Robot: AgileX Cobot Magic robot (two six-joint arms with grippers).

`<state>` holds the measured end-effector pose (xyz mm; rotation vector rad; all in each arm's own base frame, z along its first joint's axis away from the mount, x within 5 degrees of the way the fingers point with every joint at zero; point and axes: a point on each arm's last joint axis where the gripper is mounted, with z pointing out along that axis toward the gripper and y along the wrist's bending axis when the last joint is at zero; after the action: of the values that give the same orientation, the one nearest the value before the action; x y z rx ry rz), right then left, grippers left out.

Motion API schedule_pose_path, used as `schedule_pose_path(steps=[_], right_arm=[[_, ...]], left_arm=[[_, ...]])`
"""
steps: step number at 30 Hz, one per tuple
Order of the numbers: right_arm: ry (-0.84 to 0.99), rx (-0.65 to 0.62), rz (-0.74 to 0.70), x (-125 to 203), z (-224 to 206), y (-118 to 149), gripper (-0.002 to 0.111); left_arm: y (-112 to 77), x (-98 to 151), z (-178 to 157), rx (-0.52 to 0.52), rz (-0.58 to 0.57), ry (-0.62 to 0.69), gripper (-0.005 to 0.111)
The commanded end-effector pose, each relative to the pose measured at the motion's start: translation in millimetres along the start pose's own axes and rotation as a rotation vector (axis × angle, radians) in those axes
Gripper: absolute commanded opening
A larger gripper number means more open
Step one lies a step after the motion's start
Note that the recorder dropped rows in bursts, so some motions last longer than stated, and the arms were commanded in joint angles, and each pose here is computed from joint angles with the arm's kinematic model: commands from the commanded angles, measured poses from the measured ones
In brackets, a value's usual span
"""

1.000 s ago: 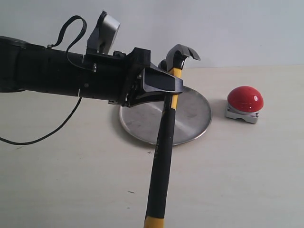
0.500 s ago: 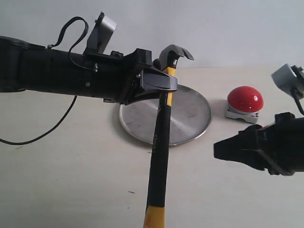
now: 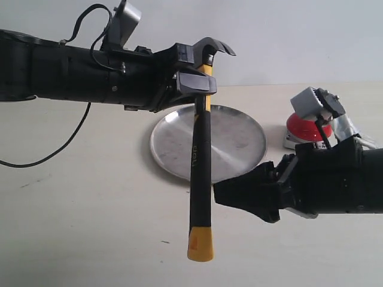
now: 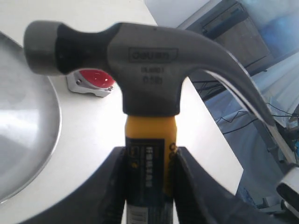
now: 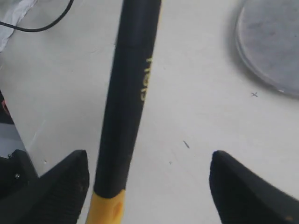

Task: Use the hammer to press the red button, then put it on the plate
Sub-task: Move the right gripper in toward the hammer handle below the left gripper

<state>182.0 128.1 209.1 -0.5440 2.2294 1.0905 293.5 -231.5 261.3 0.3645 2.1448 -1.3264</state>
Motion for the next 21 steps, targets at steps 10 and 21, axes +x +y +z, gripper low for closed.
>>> schedule_pose_path(steps=[10,21], right_arm=[[-0.015,0.001,-0.092,-12,25,10,0.072],[0.004,0.029,-0.059,-21,30,7,0.072]], left_arm=[[-6.1,-10,-4,0.005,-0.031,-0.057,0.0],[-6.3,-10,-4,0.007,-0.033,-0.056,0.0]])
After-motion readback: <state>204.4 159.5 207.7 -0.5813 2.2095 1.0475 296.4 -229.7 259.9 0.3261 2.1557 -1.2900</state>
